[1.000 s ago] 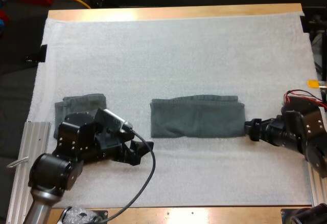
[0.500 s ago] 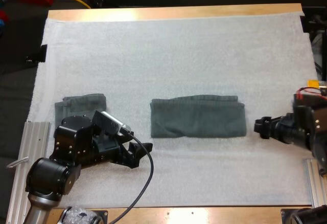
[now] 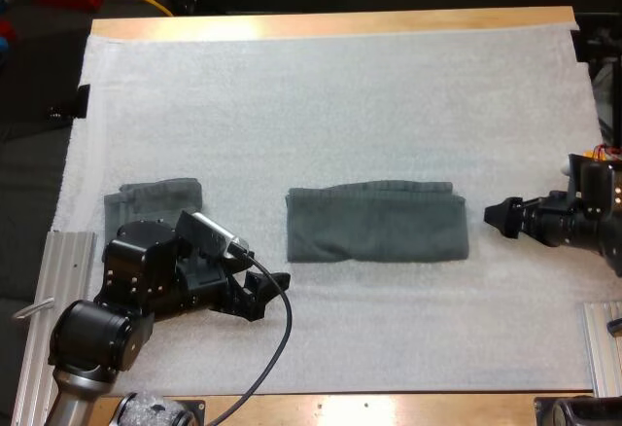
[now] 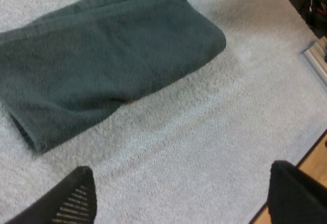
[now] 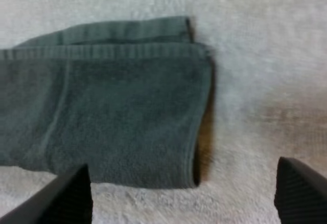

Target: Pick towel from pile, fold and stack

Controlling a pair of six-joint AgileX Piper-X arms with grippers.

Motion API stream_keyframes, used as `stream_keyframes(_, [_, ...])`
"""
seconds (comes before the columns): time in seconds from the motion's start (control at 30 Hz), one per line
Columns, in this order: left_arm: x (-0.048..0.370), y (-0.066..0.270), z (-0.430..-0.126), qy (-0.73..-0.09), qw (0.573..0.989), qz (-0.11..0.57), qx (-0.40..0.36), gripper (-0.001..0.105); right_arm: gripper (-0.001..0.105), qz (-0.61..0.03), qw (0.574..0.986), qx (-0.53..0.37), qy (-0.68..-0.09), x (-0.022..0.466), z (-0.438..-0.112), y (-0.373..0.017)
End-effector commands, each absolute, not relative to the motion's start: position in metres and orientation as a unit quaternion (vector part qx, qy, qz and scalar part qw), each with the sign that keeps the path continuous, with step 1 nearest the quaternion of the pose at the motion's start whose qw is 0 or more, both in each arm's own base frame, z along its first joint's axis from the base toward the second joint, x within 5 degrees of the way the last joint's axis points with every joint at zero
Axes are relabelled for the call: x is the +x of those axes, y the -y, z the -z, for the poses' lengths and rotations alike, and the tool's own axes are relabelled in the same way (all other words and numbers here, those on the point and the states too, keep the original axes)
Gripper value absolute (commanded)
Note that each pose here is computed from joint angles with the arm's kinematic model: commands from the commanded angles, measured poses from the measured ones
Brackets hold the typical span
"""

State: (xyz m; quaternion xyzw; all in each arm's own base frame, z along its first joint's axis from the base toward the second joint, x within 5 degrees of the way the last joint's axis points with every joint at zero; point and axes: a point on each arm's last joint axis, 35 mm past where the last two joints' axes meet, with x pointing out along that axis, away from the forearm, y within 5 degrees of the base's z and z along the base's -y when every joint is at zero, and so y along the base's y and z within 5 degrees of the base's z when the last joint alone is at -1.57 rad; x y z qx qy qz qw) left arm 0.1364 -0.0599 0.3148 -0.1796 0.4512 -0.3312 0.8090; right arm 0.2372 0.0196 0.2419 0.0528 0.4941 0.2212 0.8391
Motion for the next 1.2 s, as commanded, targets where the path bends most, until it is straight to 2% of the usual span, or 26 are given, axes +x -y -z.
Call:
stream_keyframes(0.0, [0.135,0.06,-0.318,-0.448,0.81,0.332,-0.181,0.067,0.071,-0.236,0.842,0.055,-0.482,0.242,-0.244,-0.019])
stream_keyframes(0.5, [0.135,0.06,-0.318,-0.449,0.809,0.332,-0.181,0.067,0.071,-0.293,0.79,0.117,-0.526,0.282,-0.173,-0.024])
stream_keyframes(0.67, [0.135,0.06,-0.318,-0.449,0.809,0.332,-0.181,0.067,0.071,-0.294,0.773,0.129,-0.548,0.287,-0.151,-0.025])
stream_keyframes(0.87, [0.135,0.06,-0.318,-0.449,0.809,0.332,-0.181,0.067,0.071,-0.307,0.761,0.15,-0.551,0.29,-0.141,-0.026])
stream_keyframes(1.17, [0.135,0.06,-0.318,-0.449,0.809,0.332,-0.181,0.067,0.071,-0.28,0.746,0.207,-0.568,0.294,-0.132,-0.029])
